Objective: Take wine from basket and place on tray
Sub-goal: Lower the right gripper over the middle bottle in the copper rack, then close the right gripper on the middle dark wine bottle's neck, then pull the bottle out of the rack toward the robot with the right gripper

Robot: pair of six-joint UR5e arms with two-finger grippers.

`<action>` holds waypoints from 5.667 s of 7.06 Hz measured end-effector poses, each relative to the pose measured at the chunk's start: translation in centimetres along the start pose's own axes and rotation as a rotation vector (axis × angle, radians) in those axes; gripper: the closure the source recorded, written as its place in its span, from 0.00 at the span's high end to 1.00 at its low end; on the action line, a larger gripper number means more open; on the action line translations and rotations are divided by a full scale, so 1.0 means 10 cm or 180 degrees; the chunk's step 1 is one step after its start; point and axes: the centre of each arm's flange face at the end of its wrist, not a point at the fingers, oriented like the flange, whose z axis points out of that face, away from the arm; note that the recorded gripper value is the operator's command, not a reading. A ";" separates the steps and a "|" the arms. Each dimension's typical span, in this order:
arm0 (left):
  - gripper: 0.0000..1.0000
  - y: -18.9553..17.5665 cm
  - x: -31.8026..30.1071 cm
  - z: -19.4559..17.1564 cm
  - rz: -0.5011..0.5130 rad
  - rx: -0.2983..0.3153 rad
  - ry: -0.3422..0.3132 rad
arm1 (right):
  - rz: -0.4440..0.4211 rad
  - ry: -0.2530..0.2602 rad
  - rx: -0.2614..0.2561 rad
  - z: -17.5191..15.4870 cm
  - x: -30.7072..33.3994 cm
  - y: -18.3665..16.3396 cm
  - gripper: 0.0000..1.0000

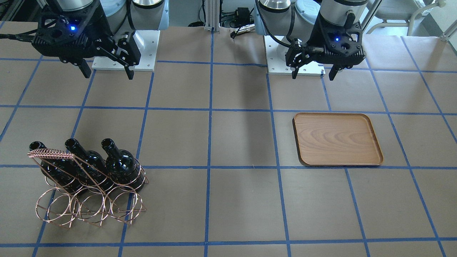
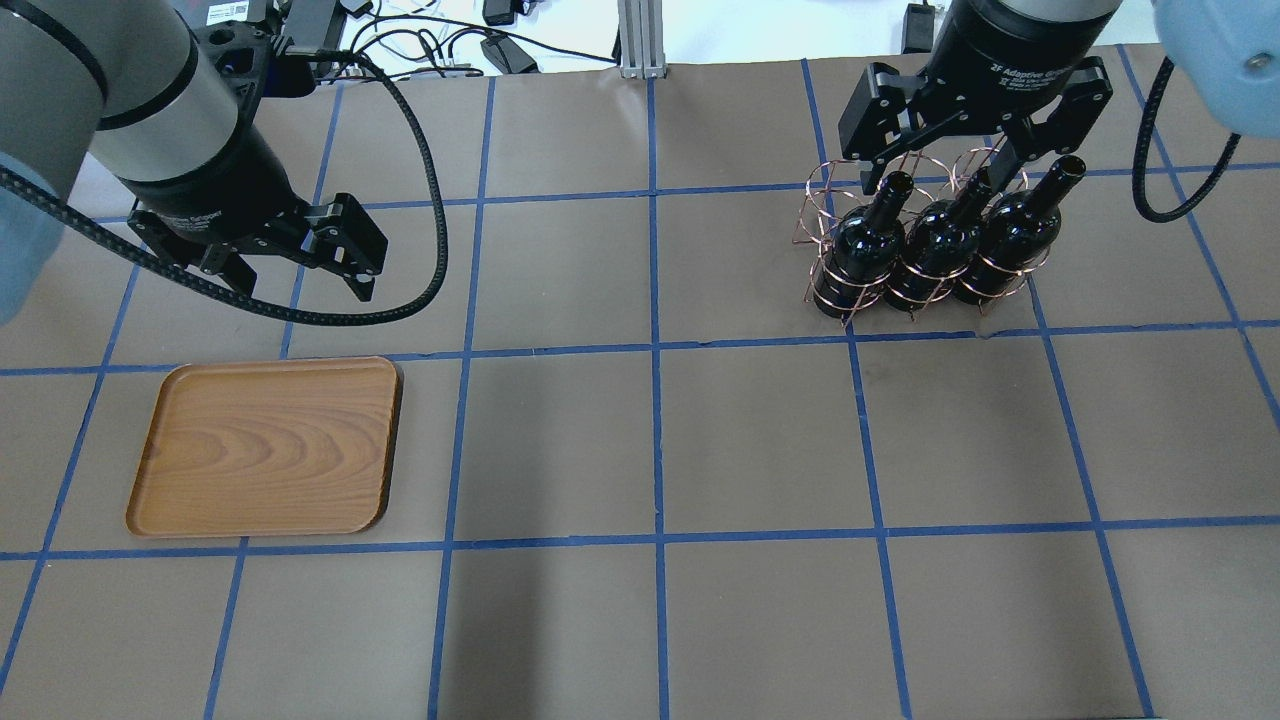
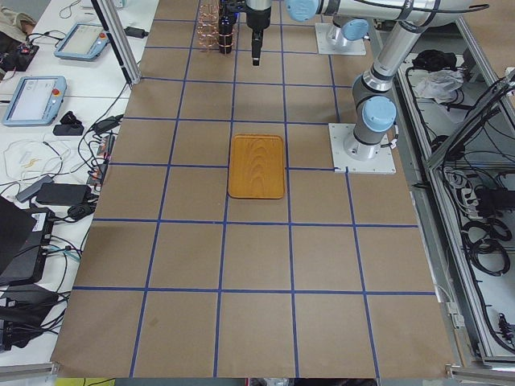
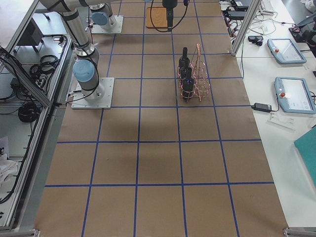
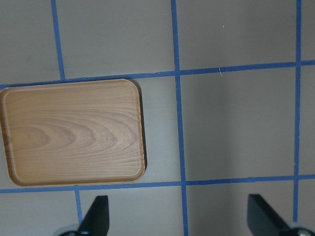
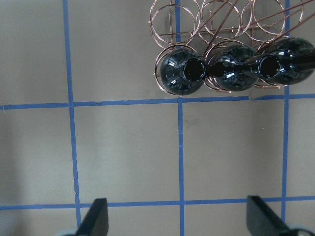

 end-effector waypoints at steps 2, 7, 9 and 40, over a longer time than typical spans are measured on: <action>1.00 -0.01 0.00 0.05 -0.0002 -0.0023 -0.0003 | 0.0000 0.0011 -0.0008 0.01 0.00 0.00 1.00; 1.00 -0.03 -0.04 0.09 -0.0024 -0.0031 -0.0015 | -0.0035 0.0021 -0.0031 0.04 0.02 -0.01 1.00; 1.00 -0.03 -0.05 0.09 -0.0022 -0.0032 -0.0017 | -0.0034 0.0021 -0.0033 0.05 0.02 -0.02 1.00; 1.00 0.04 -0.05 0.13 0.0016 -0.0063 -0.0025 | -0.0202 -0.0039 -0.0695 -0.22 0.58 0.09 0.11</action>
